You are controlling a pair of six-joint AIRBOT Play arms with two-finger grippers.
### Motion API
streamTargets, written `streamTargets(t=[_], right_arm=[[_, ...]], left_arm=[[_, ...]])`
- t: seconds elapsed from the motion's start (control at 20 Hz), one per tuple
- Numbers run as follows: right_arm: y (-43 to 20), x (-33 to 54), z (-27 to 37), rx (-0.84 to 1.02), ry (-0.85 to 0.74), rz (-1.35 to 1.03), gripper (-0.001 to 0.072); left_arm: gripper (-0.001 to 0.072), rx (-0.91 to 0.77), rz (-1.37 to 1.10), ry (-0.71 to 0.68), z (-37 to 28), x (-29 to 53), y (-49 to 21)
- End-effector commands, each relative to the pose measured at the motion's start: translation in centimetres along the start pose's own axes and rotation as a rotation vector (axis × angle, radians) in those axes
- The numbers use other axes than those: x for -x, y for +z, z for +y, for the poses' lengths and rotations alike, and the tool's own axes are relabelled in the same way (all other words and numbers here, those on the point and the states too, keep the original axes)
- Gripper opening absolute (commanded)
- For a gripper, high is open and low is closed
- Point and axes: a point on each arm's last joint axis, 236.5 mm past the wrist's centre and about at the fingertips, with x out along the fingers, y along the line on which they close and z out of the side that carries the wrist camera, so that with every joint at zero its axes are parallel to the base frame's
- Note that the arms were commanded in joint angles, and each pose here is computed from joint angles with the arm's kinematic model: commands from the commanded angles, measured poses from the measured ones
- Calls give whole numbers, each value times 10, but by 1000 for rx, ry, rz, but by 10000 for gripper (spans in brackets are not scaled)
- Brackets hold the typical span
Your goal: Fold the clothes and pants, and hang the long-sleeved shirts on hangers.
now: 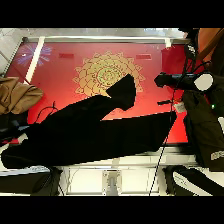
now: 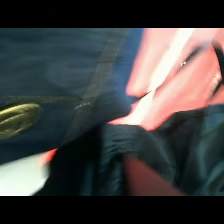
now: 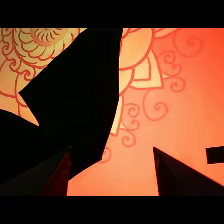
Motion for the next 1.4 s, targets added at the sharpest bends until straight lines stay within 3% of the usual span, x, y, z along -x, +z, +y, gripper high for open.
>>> streamTargets(t=[0.0,0.3,0.55,0.7,0.8,1.05,1.1,1.2,1.35], right_arm=[[1,0,2,-7,8,-3,553],[-8,-22,-15,12,-40,43,552],[-60,-125,19,-8,155,269,554],[-77,-178,60,178,196,365,552],[-87,-207,61,341,108,430,485],[-76,-228,70,403,96,492,486],[-86,-222,62,404,88,560,497],[-115,-204,58,419,115,713,588],[-139,-185,63,493,141,833,587]], left_arm=[[18,-68,46,-31,-26,-17,-2],[16,-111,-14,-85,-57,-9,24],[16,-175,-94,-86,-83,22,48],[16,-198,-128,-74,-92,35,53],[16,-207,-136,-70,-94,38,54],[16,-207,-136,-70,-94,38,54],[16,-207,-136,-70,-94,38,54],[16,-207,-136,-70,-94,38,54],[16,-207,-135,-71,-94,38,54]])
